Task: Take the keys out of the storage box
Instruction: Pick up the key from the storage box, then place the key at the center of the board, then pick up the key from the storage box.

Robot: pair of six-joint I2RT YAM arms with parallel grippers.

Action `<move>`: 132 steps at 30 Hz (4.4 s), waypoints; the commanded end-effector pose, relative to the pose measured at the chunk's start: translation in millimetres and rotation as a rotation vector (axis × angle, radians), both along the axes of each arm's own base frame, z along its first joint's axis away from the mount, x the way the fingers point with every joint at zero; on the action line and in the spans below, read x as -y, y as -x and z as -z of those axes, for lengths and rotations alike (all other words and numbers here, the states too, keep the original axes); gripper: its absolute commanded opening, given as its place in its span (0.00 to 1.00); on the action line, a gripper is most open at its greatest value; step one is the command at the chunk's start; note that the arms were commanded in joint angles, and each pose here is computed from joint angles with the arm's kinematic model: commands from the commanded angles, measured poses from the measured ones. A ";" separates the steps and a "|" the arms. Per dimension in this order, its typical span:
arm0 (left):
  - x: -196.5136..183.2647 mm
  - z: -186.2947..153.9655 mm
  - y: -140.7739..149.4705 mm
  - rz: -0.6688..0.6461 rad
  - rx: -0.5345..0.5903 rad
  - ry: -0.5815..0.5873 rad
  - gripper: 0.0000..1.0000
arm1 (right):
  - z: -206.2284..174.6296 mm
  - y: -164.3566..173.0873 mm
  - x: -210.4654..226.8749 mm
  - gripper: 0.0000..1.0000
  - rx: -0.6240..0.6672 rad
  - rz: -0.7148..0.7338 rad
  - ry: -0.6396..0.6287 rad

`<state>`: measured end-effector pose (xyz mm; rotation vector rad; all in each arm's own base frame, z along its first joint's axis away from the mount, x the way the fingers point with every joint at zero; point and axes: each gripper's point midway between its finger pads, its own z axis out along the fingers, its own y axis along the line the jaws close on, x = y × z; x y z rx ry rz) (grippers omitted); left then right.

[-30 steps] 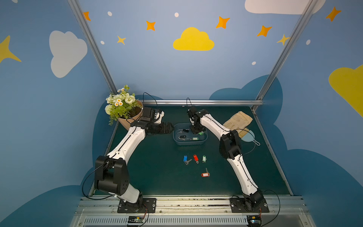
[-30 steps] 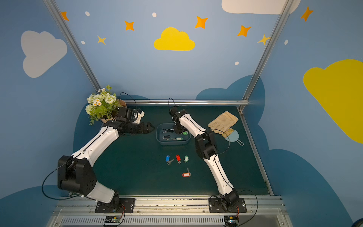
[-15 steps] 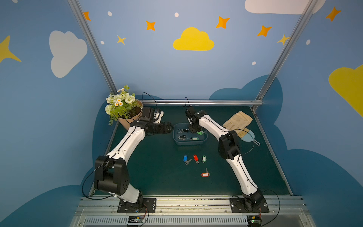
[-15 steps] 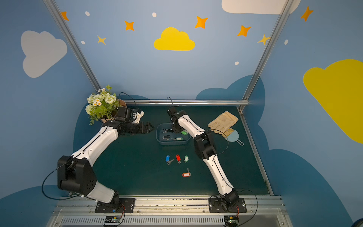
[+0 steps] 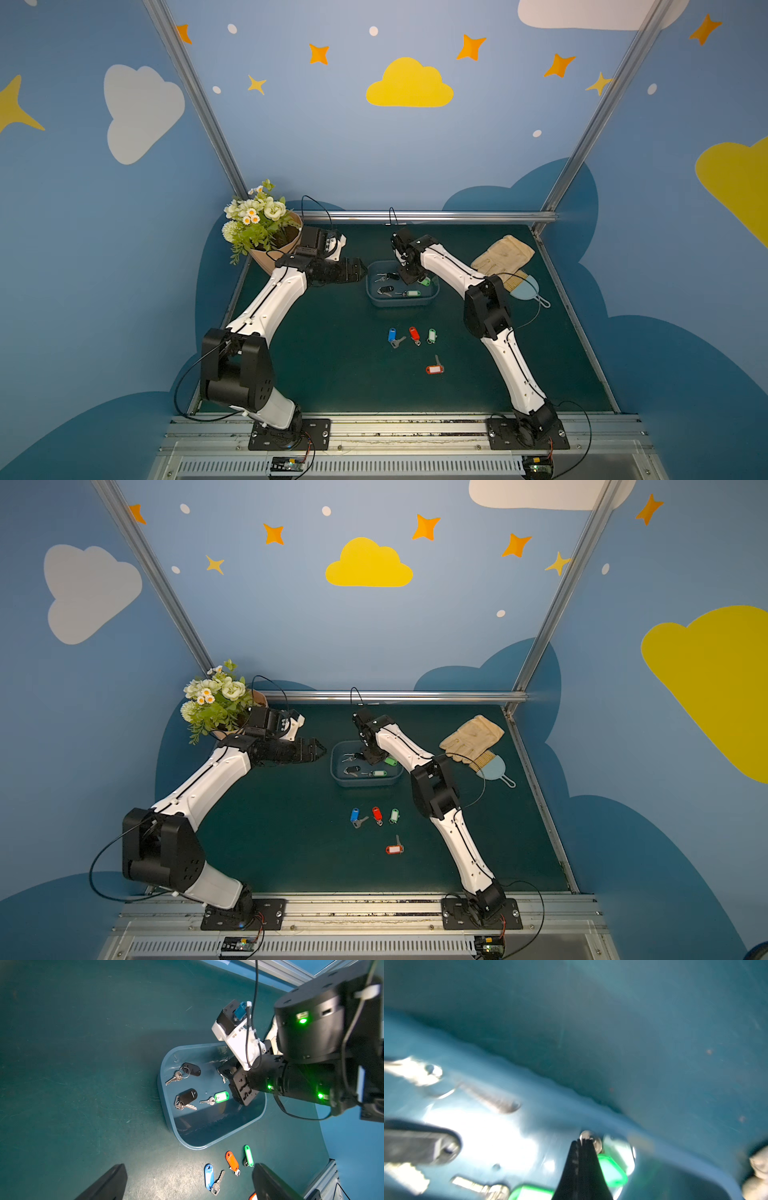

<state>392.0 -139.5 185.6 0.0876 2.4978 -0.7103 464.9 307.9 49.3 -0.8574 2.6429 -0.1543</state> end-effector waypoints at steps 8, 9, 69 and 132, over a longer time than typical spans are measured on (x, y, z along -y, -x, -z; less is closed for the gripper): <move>-3.1 -6.9 -4.3 -0.003 0.020 -0.003 1.00 | -54.5 17.4 -8.8 0.00 0.014 -0.037 -0.102; -3.8 -8.0 -4.4 -0.003 0.022 0.000 1.00 | -63.4 22.3 -11.6 0.00 0.003 -0.047 -0.130; 17.3 0.9 -8.6 0.066 -0.017 0.085 1.00 | 7.6 310.9 11.0 0.00 -0.715 -0.275 -0.310; 89.8 160.5 -90.7 0.221 -0.179 -0.798 0.46 | -118.8 147.0 101.6 0.63 -0.231 0.202 -0.775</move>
